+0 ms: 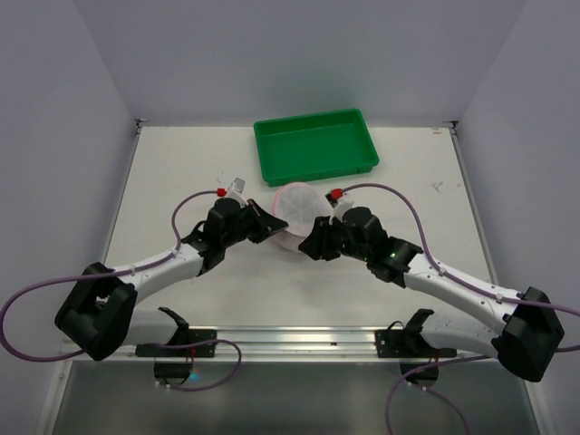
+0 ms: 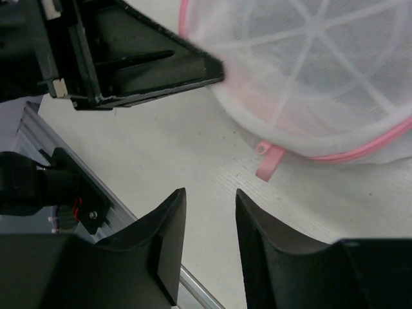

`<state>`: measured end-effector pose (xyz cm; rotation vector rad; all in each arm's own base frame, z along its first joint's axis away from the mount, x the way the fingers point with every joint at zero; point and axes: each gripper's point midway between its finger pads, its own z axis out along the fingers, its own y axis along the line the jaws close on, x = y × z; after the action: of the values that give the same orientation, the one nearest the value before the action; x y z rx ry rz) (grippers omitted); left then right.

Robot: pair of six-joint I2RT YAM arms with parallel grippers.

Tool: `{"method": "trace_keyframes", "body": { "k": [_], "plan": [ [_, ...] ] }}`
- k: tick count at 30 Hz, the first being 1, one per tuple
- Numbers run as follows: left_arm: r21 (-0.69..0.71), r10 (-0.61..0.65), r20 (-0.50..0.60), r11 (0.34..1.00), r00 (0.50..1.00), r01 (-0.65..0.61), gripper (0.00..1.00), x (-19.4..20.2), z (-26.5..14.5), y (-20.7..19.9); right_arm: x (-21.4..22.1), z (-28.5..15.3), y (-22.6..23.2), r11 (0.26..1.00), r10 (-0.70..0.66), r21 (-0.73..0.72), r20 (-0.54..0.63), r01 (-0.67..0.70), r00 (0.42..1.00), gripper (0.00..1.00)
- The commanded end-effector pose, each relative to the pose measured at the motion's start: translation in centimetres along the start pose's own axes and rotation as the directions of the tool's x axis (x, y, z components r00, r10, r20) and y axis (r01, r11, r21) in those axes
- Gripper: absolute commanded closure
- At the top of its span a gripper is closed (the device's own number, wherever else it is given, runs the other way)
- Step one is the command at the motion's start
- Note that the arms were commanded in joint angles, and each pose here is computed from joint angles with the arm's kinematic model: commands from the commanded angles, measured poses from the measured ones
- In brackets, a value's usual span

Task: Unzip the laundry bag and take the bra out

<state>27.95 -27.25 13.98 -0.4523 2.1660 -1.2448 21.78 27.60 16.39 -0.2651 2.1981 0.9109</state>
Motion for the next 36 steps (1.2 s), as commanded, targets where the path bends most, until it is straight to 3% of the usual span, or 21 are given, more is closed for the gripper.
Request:
{"method": "trace_keyframes", "body": {
  "k": [1, 7, 14, 27, 36],
  "plan": [
    [-0.005, -0.042, 0.034, 0.999, 0.999, 0.042, 1.00, -1.1, -0.2, -2.2, -1.8, 0.7, 2.4, 0.998, 0.036, -0.062, 0.113, -0.029, 0.993, 0.63],
    [-0.013, -0.060, 0.026, 0.998, 0.998, 0.060, 1.00, -0.8, -0.5, -2.2, -1.2, 2.8, 2.6, 0.987, 0.146, -0.080, 0.096, -0.138, 0.985, 0.70],
    [-0.018, -0.058, 0.034, 0.998, 0.998, 0.059, 1.00, -1.0, -0.8, -2.2, 0.1, 4.4, -0.1, 0.974, 0.213, 0.061, 0.079, -0.218, 0.974, 0.73],
    [-0.018, -0.051, 0.027, 0.999, 0.998, 0.051, 1.00, -0.9, -0.6, -2.4, 2.1, 5.0, -2.9, 0.934, 0.319, 0.149, 0.057, -0.324, 0.946, 0.73],
    [-0.008, -0.042, 0.016, 0.999, 0.999, 0.042, 1.00, -0.8, -0.6, -2.7, 1.7, 5.1, -3.7, 0.927, 0.346, 0.125, 0.079, -0.353, 0.935, 0.71]
  ]
}}
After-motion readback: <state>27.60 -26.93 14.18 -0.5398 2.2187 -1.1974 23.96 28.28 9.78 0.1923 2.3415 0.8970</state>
